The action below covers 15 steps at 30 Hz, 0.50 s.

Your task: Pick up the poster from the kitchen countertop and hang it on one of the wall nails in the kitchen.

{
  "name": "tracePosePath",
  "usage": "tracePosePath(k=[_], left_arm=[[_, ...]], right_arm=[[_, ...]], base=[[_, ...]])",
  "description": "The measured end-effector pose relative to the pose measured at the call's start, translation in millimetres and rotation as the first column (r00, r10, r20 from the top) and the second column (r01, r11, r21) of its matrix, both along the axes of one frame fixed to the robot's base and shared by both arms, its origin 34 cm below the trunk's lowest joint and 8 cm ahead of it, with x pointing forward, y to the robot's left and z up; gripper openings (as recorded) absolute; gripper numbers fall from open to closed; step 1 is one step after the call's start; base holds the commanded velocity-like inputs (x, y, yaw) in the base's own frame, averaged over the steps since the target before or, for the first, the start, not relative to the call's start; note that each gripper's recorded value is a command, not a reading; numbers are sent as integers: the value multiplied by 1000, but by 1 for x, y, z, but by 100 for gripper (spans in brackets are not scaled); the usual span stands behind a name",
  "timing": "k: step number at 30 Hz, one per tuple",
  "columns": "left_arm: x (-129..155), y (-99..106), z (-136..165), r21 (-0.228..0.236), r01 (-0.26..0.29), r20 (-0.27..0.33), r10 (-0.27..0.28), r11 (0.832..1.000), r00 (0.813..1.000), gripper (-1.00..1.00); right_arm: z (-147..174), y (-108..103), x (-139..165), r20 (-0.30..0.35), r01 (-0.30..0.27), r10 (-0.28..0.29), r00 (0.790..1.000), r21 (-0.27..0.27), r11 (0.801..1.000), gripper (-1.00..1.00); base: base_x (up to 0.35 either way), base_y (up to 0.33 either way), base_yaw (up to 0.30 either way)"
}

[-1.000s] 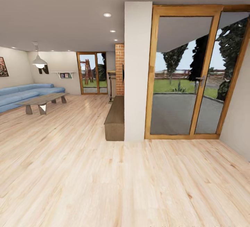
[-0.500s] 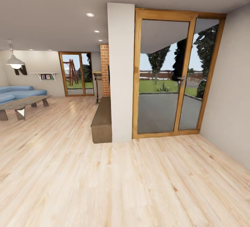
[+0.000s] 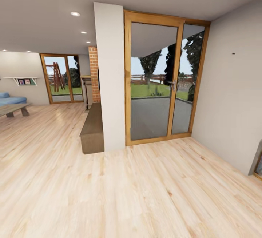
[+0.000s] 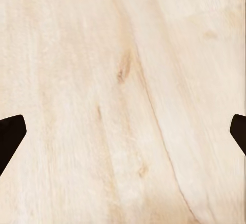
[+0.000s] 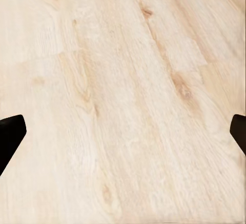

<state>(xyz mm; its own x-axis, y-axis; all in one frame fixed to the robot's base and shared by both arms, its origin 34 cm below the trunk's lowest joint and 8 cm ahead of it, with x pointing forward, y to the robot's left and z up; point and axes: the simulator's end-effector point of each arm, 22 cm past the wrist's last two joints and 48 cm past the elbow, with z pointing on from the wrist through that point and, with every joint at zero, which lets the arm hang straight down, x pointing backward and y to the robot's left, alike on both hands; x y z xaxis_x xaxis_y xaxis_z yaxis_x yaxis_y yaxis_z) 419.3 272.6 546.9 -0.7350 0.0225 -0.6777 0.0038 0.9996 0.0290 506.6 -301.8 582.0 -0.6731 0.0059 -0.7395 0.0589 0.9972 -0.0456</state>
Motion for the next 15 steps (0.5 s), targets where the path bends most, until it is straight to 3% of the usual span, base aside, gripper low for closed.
tracePosePath(k=[6,15], left_arm=[[1,0,1,0,0,2,0,1000,1000,100],[-1,0,-1,0,0,-3,0,1000,1000,100]], right_arm=[[1,0,1,3,0,0,1000,0,1000,100],[-1,0,0,-1,-1,1,1000,-1,1000,100]], base=[[0,0,-244],[0,0,-100]])
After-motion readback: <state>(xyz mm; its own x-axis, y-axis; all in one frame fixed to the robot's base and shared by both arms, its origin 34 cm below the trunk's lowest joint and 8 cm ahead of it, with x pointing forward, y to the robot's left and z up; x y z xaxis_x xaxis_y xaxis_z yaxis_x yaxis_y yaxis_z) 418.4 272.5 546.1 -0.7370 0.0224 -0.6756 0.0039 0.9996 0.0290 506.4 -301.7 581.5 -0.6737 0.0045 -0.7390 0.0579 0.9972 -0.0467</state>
